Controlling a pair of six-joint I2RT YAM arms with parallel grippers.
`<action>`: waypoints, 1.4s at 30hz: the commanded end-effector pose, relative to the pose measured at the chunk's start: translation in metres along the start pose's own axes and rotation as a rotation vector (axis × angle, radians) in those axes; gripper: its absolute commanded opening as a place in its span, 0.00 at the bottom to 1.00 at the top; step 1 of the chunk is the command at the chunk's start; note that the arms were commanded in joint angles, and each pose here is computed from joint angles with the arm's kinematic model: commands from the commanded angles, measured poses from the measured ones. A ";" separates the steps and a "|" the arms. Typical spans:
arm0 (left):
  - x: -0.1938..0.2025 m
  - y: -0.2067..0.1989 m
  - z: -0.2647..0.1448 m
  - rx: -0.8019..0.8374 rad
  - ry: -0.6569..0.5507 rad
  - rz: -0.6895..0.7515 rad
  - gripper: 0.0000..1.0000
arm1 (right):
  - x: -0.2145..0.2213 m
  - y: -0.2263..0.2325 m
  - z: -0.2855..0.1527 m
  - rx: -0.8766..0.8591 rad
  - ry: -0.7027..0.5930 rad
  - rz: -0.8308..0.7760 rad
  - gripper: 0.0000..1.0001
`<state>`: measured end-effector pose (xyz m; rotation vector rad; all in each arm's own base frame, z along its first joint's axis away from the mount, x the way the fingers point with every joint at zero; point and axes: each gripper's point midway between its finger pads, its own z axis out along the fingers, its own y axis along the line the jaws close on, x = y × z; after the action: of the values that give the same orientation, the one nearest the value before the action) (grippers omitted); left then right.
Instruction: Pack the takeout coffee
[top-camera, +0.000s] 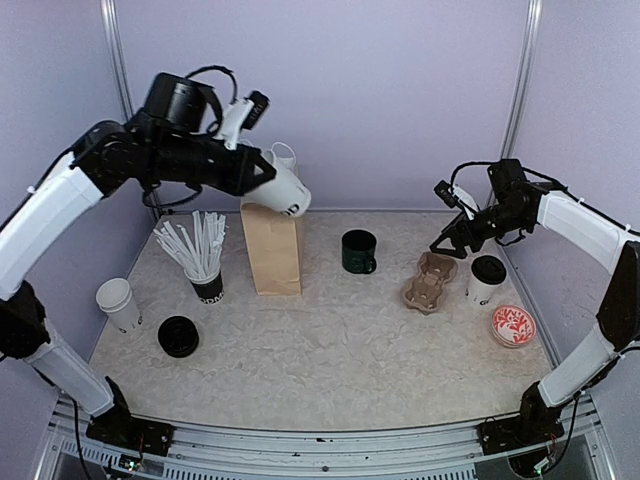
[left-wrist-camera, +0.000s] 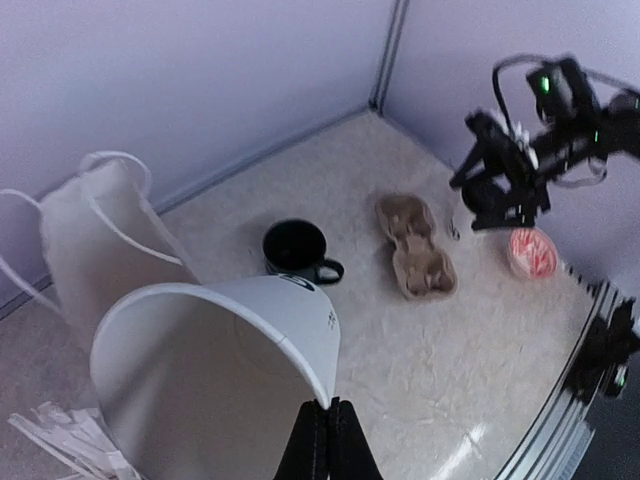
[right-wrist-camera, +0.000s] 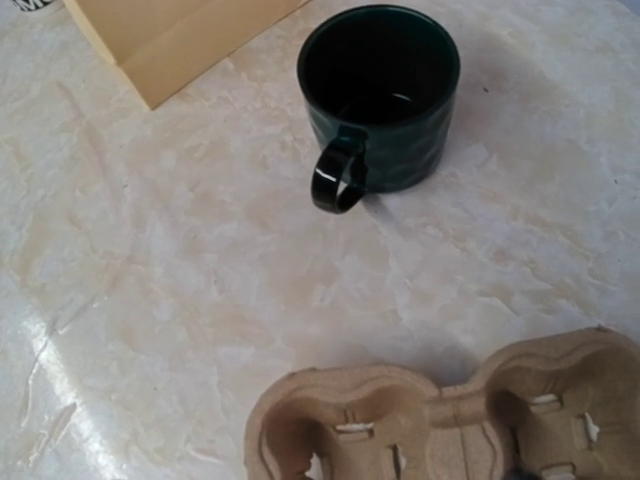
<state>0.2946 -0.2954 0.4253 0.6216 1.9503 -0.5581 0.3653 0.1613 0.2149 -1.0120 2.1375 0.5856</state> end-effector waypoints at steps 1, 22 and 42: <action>0.087 -0.070 0.061 0.139 0.318 0.245 0.00 | -0.006 -0.001 0.005 0.003 0.001 -0.027 0.79; 0.271 -0.134 0.158 0.216 0.762 0.450 0.00 | 0.000 -0.003 0.012 -0.005 0.014 -0.020 0.79; 0.219 -0.079 0.103 -0.103 0.672 0.296 0.49 | -0.002 0.001 0.013 -0.033 -0.003 -0.015 0.79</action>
<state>0.1991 -0.4216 0.1396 1.4190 2.4116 -0.1142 0.3689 0.1612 0.2035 -1.0218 2.1605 0.5870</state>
